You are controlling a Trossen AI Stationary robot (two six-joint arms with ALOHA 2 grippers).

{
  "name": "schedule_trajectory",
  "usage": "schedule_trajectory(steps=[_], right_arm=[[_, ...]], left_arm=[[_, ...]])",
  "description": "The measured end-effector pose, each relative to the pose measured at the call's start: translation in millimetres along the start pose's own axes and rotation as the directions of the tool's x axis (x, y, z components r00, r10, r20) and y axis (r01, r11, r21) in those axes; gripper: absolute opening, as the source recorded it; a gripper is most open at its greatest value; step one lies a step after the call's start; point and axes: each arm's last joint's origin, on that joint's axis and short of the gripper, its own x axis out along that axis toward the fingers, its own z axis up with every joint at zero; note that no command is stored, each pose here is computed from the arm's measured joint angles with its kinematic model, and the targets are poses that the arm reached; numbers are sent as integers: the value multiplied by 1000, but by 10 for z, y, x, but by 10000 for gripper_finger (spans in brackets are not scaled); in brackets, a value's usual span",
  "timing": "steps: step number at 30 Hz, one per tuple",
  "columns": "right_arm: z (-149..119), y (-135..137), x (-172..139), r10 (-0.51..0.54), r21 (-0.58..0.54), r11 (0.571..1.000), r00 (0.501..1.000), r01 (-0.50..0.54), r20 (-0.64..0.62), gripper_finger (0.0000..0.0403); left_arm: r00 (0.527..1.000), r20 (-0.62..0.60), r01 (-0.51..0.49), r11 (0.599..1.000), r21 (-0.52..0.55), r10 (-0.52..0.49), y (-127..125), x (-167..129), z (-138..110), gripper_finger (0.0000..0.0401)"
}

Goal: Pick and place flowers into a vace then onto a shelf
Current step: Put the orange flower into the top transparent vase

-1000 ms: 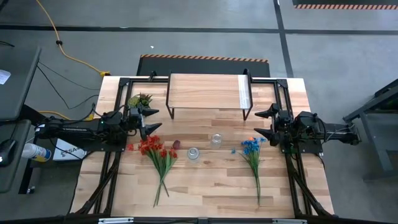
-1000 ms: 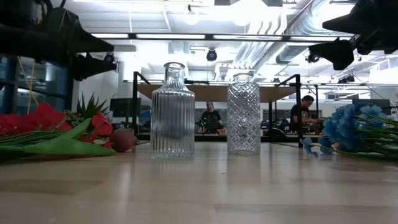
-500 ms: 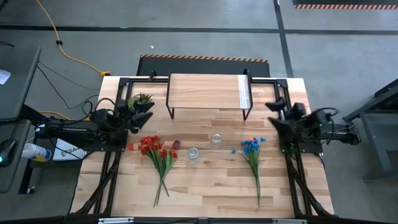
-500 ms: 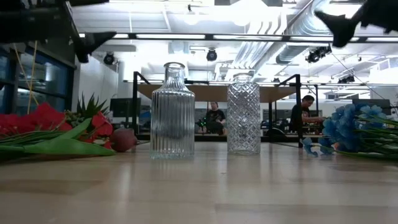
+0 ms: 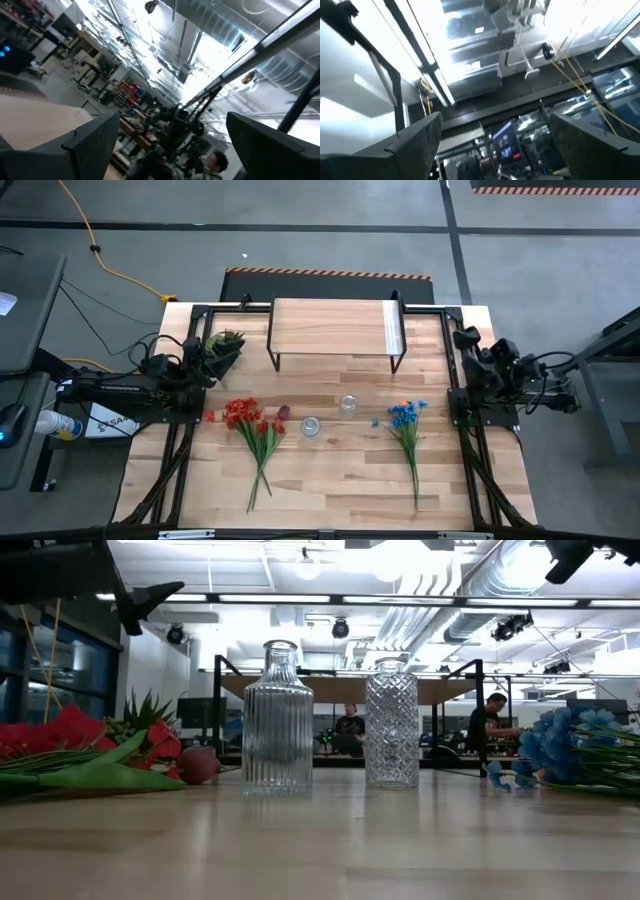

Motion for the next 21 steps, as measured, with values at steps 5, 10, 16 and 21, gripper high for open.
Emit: schedule_trajectory(steps=[5, 10, 16, 21], right_arm=[[58, -12, -3, -73, -10, 997, 995, 74, 75, 358], [79, -46, -9, -200, 4, 980, 973, 201, 119, 358], [85, -75, -18, -298, 16, 954, 944, 299, 141, 358], [63, -97, -22, -357, 29, 934, 925, 356, 130, 358]], left_arm=[[993, 31, 111, 993, -41, -110, -67, -5, 60, 399], [967, 75, 246, 968, -53, -242, -148, -22, 137, 399], [961, 78, 269, 962, -52, -265, -161, -26, 148, 399], [962, 75, 268, 962, -52, -264, -159, -25, 145, 399]])
